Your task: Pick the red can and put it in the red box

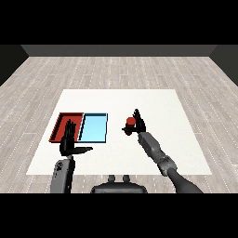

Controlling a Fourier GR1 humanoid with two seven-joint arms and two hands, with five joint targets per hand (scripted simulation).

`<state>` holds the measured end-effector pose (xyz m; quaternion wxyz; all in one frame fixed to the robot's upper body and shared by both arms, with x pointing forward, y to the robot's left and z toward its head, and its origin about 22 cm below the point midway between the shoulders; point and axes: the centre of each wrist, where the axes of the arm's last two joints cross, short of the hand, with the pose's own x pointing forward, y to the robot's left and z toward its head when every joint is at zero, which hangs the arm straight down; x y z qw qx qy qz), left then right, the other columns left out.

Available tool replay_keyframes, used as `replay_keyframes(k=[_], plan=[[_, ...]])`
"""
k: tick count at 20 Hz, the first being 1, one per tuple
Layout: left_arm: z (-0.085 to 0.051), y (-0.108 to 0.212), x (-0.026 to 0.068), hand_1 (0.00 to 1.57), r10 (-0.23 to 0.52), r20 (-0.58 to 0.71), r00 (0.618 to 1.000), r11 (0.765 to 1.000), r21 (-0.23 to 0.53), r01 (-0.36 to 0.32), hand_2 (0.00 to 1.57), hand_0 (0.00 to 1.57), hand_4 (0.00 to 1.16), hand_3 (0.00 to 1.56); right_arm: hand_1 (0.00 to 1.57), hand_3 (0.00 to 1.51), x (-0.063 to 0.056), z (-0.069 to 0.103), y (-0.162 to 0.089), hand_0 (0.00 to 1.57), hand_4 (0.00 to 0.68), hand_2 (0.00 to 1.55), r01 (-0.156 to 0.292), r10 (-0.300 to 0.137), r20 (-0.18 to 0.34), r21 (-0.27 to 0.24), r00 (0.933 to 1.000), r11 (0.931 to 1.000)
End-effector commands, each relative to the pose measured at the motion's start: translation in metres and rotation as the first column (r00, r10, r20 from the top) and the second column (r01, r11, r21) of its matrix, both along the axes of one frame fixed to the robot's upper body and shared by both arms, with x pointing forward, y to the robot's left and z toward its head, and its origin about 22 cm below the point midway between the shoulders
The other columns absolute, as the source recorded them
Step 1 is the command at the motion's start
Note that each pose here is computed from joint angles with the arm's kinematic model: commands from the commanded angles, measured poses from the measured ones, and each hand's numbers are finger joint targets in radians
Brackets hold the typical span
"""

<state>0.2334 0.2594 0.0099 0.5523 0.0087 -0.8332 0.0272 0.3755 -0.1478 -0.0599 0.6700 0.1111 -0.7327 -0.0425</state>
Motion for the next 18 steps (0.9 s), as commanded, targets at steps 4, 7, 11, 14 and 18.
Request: replay_keyframes(k=[4, 7, 11, 14, 18], plan=[[0.003, -0.004, 0.014, 0.0, -0.004, -0.001, 1.0, 1.0, -0.002, 0.004, 0.0, 0.0, 0.0, 0.0, 1.47, 1.43, 0.0, 0.001, 0.005, 1.47, 0.579, 1.47, 0.054, -0.055, -0.011, -0.067, 0.9984, 0.9963], [-0.001, -0.01, -0.0131, 0.0, -0.013, 0.01, 1.0, 1.0, 0.004, 0.013, 0.0, 0.0, 0.0, 0.0, 1.49, 1.44, 0.007, 0.008, 0.011, 1.49, 0.663, 1.47, 0.071, -0.073, -0.014, -0.106, 0.9973, 0.9919], [-0.001, -0.004, -0.0003, 0.0, 0.021, -0.002, 1.0, 0.999, 0.036, -0.021, 0.0, 0.0, 0.0, 0.0, 1.49, 1.44, 0.001, 0.005, 0.012, 1.49, 0.661, 1.46, 0.076, -0.074, 0.024, -0.144, 0.997, 0.9866], [0.0, 0.005, -0.0094, 0.0, -0.008, 0.004, 1.0, 0.999, 0.037, 0.008, 0.0, 0.0, 0.0, 0.0, 1.47, 1.43, -0.005, 0.001, 0.011, 1.47, 0.646, 1.45, 0.061, -0.054, 0.053, -0.156, 0.9972, 0.9858], [-0.009, 0.002, -0.0075, 0.0, -0.017, 0.003, 1.0, 1.0, 0.024, 0.017, 0.0, 0.0, 0.0, 0.0, 1.47, 1.42, 0.004, 0.012, 0.013, 1.47, 0.652, 1.46, 0.081, -0.069, 0.076, -0.165, 0.9947, 0.983]])
